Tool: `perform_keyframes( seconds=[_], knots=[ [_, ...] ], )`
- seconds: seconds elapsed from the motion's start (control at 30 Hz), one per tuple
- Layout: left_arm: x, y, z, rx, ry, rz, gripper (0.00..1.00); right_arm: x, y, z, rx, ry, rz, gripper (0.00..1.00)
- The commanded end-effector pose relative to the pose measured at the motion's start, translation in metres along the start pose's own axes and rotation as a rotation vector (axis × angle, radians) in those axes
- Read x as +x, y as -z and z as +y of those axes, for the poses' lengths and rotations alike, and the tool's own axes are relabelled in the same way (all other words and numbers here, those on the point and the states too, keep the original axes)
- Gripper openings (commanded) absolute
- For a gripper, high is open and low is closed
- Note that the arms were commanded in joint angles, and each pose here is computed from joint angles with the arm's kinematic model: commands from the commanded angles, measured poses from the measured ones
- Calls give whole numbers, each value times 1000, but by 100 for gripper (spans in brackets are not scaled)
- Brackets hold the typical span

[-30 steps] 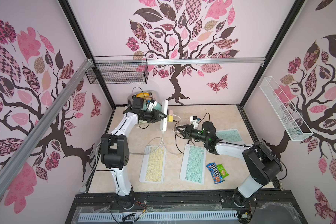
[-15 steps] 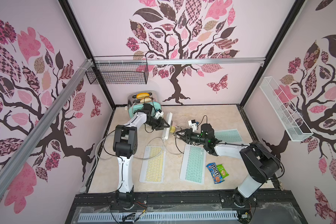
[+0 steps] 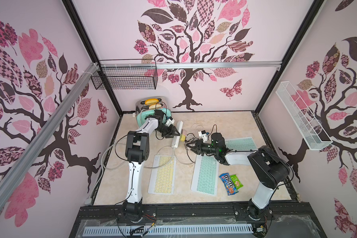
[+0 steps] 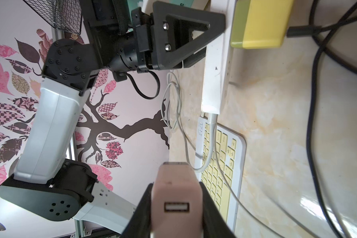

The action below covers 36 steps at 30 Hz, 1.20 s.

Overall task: Unplug the wireless keyboard
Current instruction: Place the socket at the center of the board.

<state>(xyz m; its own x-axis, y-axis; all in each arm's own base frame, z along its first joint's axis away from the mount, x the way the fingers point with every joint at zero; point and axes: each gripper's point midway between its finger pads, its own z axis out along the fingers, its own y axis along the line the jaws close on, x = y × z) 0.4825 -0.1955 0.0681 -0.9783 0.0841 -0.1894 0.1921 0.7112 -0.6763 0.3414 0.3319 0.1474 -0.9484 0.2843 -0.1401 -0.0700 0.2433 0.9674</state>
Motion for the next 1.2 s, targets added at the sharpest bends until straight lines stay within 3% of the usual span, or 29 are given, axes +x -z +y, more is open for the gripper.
perform_keyframes(
  seconds=[0.0,0.07,0.13,0.2,0.3,0.43,0.57,0.67,0.87,1.0,1.17],
  knots=[
    [-3,11,6,-79,-36,-9,63,-7,-1,18,-55,55,2,0],
    [-5,19,6,-115,-53,-21,73,-8,0,16,-51,54,1,0],
    [-9,27,5,-151,-68,-43,90,-7,0,14,-50,51,6,0],
    [-11,37,4,-190,-83,-59,94,-8,0,14,-50,48,7,0],
    [-3,54,-3,-255,-106,-64,88,-8,2,12,-47,44,7,0],
    [41,66,-10,-416,-158,-29,74,-9,6,5,-33,42,3,0],
    [89,45,-19,-553,-259,20,80,-8,9,-3,-3,56,9,0],
    [104,20,-23,-636,-341,58,87,-7,11,-6,16,66,14,0],
    [81,16,-4,-818,-346,18,88,-3,17,0,17,69,12,0],
    [67,12,-2,-837,-362,-1,90,1,22,1,28,81,17,0],
    [65,-5,2,-815,-373,36,71,3,24,3,30,87,20,0]
  ],
)
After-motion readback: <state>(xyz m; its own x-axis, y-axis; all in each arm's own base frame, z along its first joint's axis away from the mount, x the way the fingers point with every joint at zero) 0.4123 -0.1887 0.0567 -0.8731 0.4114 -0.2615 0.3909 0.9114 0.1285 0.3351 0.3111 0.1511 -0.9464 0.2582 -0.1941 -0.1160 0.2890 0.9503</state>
